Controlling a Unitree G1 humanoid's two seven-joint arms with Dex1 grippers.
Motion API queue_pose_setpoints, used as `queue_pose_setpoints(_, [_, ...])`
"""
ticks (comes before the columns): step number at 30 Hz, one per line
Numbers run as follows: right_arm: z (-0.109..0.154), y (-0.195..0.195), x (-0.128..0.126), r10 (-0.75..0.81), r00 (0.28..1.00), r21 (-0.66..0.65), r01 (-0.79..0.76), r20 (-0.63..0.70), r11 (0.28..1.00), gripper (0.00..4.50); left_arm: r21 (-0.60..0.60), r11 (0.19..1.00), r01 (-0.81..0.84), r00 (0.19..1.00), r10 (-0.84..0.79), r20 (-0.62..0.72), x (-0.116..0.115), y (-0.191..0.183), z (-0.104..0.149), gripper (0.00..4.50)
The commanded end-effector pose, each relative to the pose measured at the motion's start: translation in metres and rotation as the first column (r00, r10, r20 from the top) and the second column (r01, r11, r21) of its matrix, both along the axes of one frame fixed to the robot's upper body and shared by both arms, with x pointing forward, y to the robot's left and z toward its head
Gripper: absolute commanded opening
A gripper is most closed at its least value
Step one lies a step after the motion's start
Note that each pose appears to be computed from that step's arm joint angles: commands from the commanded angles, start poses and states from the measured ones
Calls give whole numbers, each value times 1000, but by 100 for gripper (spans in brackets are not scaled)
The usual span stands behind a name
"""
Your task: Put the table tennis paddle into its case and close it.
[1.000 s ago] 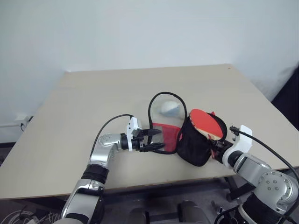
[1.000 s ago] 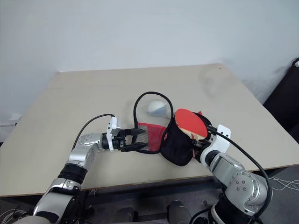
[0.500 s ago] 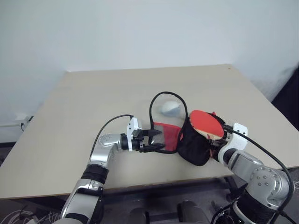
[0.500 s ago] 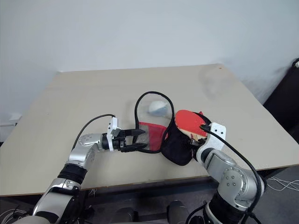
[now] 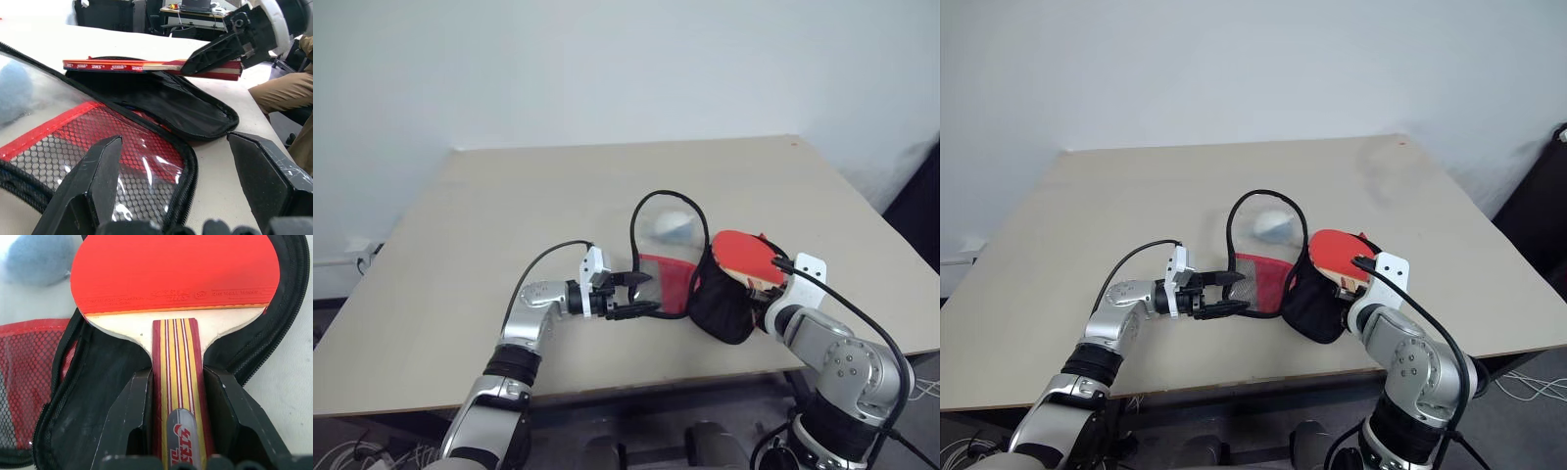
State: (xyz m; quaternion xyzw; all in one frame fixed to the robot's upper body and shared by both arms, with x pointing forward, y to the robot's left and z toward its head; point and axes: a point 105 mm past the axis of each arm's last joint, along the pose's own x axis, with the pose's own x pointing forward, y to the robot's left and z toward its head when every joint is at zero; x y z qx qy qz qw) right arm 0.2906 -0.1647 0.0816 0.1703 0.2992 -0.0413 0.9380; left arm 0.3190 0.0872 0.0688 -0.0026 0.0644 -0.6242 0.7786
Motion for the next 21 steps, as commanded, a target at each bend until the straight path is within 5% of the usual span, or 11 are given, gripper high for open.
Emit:
queue_pose_setpoints(1, [0, -26, 4, -149, 989, -46, 149, 2, 988, 118, -2, 1000, 23, 998, -23, 56, 2, -7, 12, 364])
queue_pose_setpoints(11, [-15, -47, 12, -244, 969, -91, 240, -40, 967, 118, -4, 1000, 21, 998, -21, 60, 2, -8, 12, 364])
queue_pose_setpoints(21, [-7, -23, 13, -122, 992, -61, 120, -31, 991, 118, -5, 1000, 17, 998, -17, 65, 2, -8, 12, 364])
